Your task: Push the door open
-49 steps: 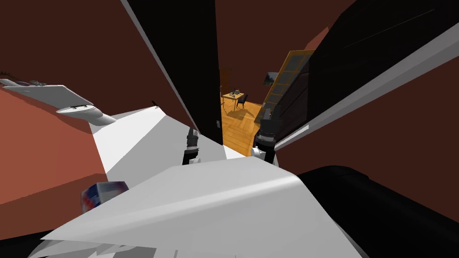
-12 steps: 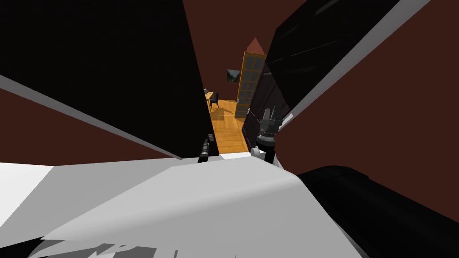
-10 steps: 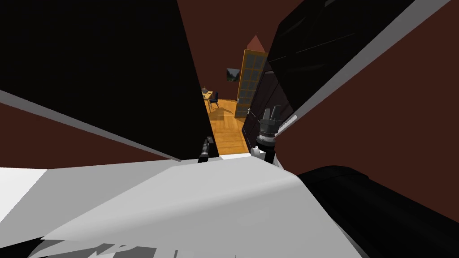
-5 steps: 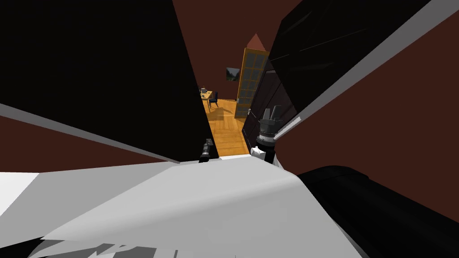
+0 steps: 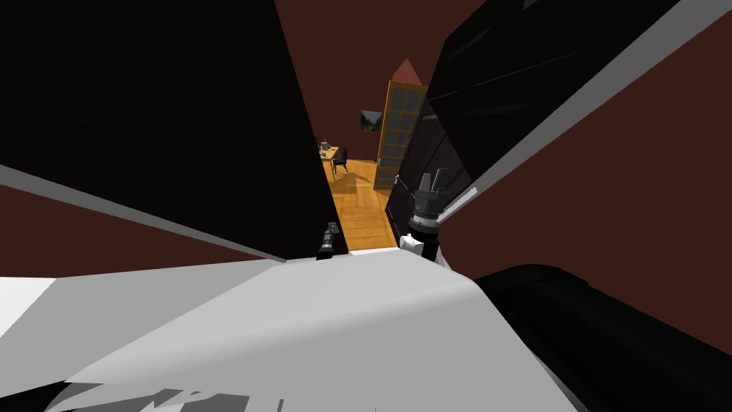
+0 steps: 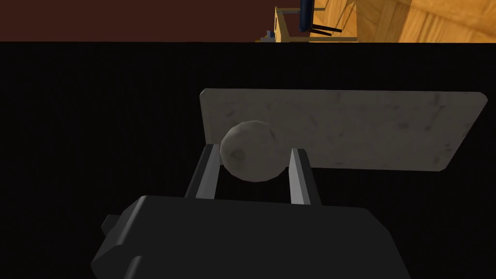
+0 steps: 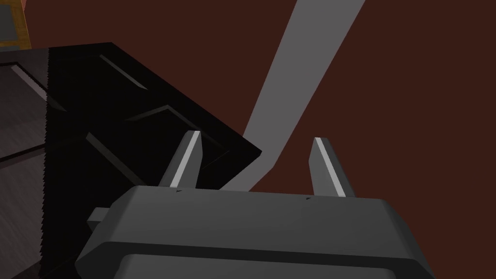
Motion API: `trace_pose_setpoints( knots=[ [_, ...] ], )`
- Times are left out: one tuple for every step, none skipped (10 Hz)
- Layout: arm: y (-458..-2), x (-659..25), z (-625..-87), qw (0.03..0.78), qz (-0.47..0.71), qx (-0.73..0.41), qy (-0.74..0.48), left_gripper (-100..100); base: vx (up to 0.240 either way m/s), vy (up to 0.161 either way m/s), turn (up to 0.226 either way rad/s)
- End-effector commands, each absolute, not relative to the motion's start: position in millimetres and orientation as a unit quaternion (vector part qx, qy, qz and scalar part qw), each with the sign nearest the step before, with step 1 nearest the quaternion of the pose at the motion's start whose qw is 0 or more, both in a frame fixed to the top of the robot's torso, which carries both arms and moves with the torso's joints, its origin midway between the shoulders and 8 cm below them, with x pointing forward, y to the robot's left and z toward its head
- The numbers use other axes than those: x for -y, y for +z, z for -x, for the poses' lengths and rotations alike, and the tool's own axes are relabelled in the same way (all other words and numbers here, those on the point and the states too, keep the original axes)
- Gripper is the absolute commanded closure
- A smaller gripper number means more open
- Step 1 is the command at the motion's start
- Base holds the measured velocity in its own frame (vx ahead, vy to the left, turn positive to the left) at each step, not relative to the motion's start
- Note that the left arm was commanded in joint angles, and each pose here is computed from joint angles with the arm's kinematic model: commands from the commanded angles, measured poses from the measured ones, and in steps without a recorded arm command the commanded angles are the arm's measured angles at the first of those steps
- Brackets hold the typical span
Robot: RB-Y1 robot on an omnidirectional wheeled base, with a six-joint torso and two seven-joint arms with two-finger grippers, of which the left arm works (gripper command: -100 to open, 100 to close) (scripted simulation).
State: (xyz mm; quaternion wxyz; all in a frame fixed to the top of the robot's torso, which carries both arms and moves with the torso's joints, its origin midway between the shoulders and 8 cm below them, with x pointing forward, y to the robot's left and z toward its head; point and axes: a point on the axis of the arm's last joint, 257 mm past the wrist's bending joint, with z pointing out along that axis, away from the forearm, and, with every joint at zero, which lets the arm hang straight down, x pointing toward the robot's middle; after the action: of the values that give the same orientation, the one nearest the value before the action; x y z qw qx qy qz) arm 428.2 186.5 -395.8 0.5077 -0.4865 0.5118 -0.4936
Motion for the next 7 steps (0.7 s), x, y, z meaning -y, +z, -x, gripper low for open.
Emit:
trace_pose_setpoints(
  knots=[
    [-394,-203,-434,0.519,0.485,-0.509,-0.486,100,0.19,-0.051,0.053],
    [-394,-209,-434,0.523,0.486,-0.508,-0.482,100,0.177,-0.053,0.039],
    [-394,-217,-435,0.526,0.487,-0.507,-0.478,100,0.172,-0.062,0.034],
    [-394,-224,-435,0.531,0.488,-0.506,-0.474,100,0.182,-0.052,0.048],
    [-393,-232,-436,0.535,0.489,-0.505,-0.469,100,0.186,-0.021,0.102],
    [-393,-240,-437,0.539,0.491,-0.503,-0.465,100,0.183,-0.016,0.069],
    [-394,-231,-436,0.532,0.491,-0.506,-0.469,-100,-0.041,-0.023,0.047]
  ],
)
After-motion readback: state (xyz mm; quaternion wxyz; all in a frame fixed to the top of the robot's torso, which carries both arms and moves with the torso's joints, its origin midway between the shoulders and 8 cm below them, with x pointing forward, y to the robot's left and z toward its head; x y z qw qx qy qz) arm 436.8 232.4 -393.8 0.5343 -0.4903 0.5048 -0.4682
